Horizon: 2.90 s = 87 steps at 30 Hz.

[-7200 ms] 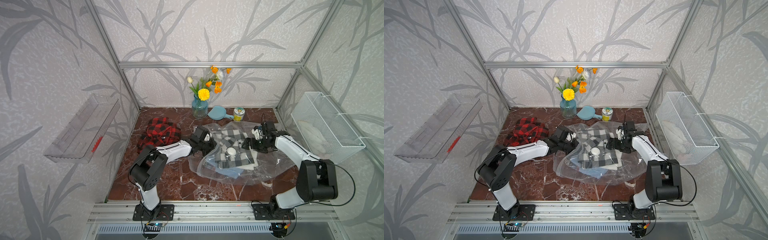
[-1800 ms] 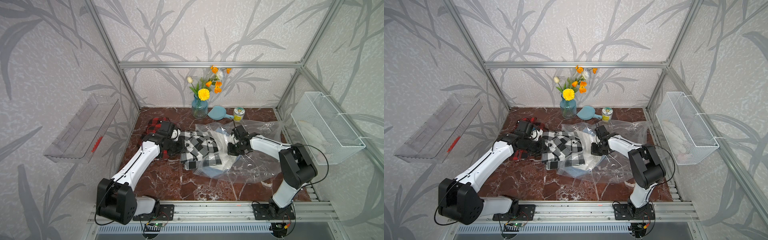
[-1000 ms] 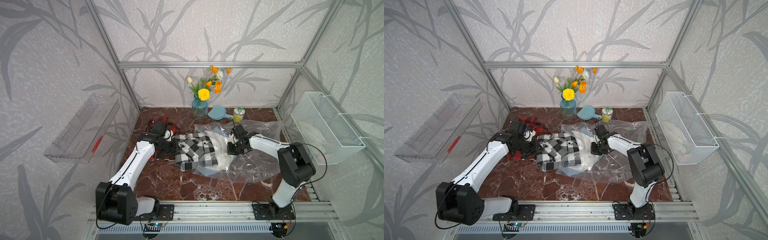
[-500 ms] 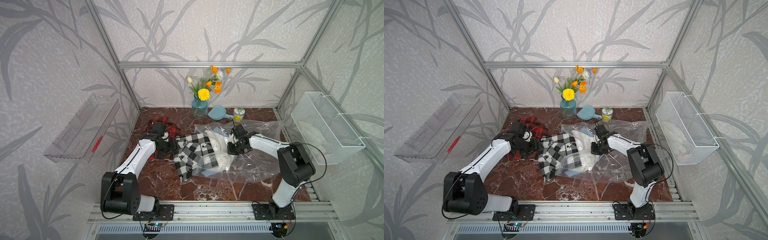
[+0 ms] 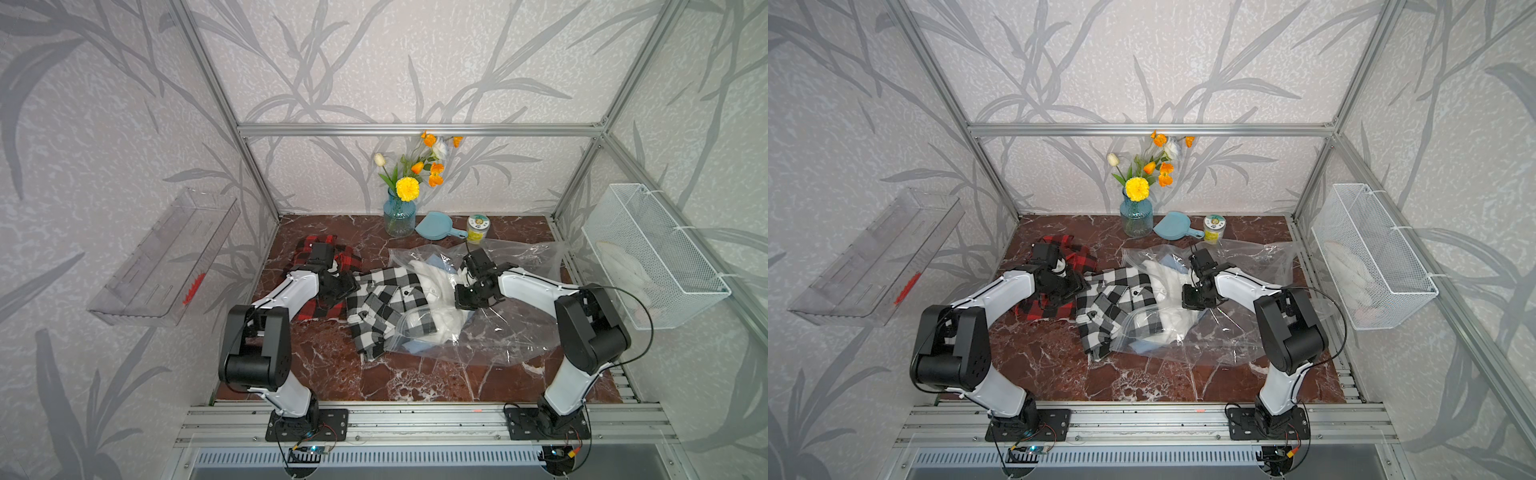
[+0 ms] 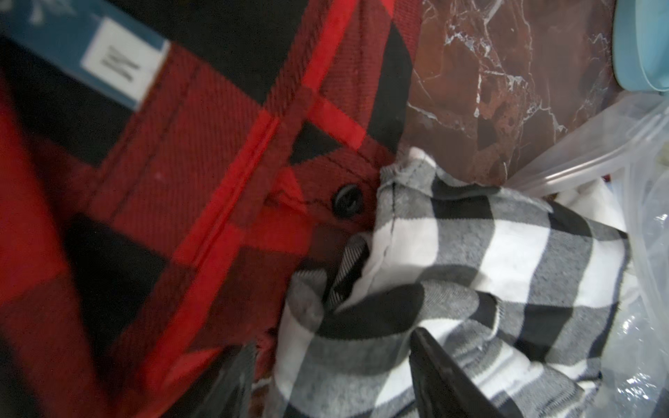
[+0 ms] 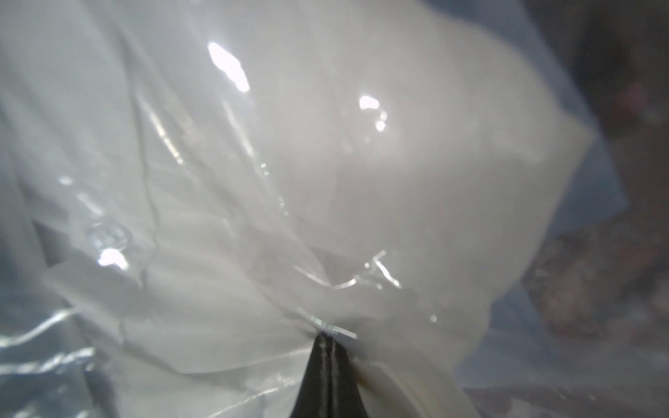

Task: Take the shirt out of the vacuum bag
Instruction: Take out the shirt from the vacuum bag, then place the shirt at the center of the board.

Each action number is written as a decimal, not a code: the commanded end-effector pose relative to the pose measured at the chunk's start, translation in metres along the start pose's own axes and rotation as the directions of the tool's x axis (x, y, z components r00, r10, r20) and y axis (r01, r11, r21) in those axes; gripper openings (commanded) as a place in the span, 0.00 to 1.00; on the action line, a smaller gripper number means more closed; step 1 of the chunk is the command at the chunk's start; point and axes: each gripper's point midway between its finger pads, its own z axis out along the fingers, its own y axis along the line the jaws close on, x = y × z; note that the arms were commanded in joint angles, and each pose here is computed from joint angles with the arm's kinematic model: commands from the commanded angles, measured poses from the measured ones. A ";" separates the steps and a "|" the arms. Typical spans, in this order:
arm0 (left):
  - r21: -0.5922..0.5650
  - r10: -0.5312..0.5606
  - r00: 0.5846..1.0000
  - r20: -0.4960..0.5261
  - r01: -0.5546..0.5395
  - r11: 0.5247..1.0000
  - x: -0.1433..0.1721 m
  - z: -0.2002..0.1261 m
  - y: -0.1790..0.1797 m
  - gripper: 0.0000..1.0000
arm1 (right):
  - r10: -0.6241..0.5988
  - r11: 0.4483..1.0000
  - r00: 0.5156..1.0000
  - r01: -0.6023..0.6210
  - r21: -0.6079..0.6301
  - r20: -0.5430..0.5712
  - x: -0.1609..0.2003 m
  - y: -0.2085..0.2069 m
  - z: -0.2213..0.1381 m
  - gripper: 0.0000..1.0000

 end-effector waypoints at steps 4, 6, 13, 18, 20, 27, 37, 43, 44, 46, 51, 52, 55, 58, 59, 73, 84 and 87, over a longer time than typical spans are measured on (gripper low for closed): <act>0.101 0.023 0.998 0.051 -0.029 0.994 -0.012 -0.001 -0.022 0.63 | 0.043 0.989 0.996 -0.031 0.144 -0.081 0.020 -0.038 0.012 0.00; 0.121 0.033 0.999 0.040 -0.038 0.992 -0.010 -0.001 -0.026 0.52 | 0.041 0.990 0.996 -0.029 0.140 -0.081 0.019 -0.037 0.012 0.00; 0.203 0.073 0.997 0.023 -0.077 0.976 -0.002 -0.012 -0.043 0.22 | 0.034 0.990 0.996 -0.023 0.136 -0.081 0.018 -0.035 0.011 0.00; 0.239 0.106 0.994 0.029 -0.109 0.965 0.000 -0.029 -0.056 0.10 | 0.032 0.991 0.996 -0.021 0.136 -0.081 0.018 -0.035 0.011 0.00; 0.247 0.120 0.992 0.036 -0.125 0.961 0.000 -0.039 -0.061 0.07 | 0.029 0.990 0.996 -0.018 0.137 -0.080 0.018 -0.035 0.010 0.00; 0.224 0.171 0.981 0.097 -0.189 0.956 -0.013 -0.073 -0.072 0.03 | 0.027 0.991 0.997 -0.016 0.136 -0.078 0.017 -0.035 0.010 0.00; 0.152 0.188 0.973 0.132 -0.207 0.966 -0.046 -0.100 -0.064 0.02 | 0.023 0.990 0.997 -0.013 0.139 -0.074 0.015 -0.036 0.008 0.00; 0.107 0.183 0.976 0.119 -0.196 0.975 -0.063 -0.103 -0.052 0.02 | 0.022 0.990 0.997 -0.011 0.140 -0.078 0.016 -0.037 0.009 0.00; 0.100 0.185 0.976 0.116 -0.196 0.975 -0.066 -0.103 -0.050 0.02 | 0.022 0.990 0.997 -0.012 0.138 -0.077 0.016 -0.036 0.008 0.00; 0.082 0.186 0.976 0.109 -0.196 0.977 -0.071 -0.104 -0.045 0.02 | 0.022 0.990 0.997 -0.011 0.139 -0.076 0.015 -0.037 0.008 0.00; 0.071 0.164 0.979 0.121 -0.174 0.982 -0.087 -0.111 -0.036 0.02 | 0.023 0.990 0.997 -0.012 0.139 -0.076 0.015 -0.037 0.008 0.00; 0.071 0.162 0.979 0.126 -0.172 0.983 -0.091 -0.113 -0.036 0.02 | 0.025 0.990 0.997 -0.013 0.140 -0.079 0.016 -0.038 0.009 0.00; 0.065 0.159 0.979 0.129 -0.168 0.984 -0.101 -0.119 -0.032 0.02 | 0.024 0.990 0.997 -0.013 0.137 -0.079 0.016 -0.037 0.009 0.00; 0.060 0.156 0.979 0.133 -0.165 0.985 -0.111 -0.123 -0.029 0.02 | 0.026 0.990 0.996 -0.015 0.138 -0.082 0.016 -0.038 0.010 0.00; 0.060 0.152 0.979 0.135 -0.162 0.985 -0.114 -0.125 -0.028 0.02 | 0.026 0.990 0.996 -0.014 0.140 -0.082 0.016 -0.038 0.010 0.00; 0.017 0.092 0.984 0.155 -0.096 0.995 -0.153 -0.144 0.004 0.02 | 0.025 0.991 0.996 -0.013 0.137 -0.086 0.016 -0.037 0.011 0.00; -0.035 0.078 0.987 0.139 -0.074 0.997 -0.178 -0.143 0.031 0.02 | 0.023 0.990 0.996 -0.011 0.139 -0.091 0.016 -0.038 0.012 0.00; -0.042 0.070 0.986 0.151 -0.065 0.997 -0.189 -0.144 0.035 0.02 | 0.024 0.990 0.995 -0.010 0.140 -0.095 0.017 -0.038 0.012 0.00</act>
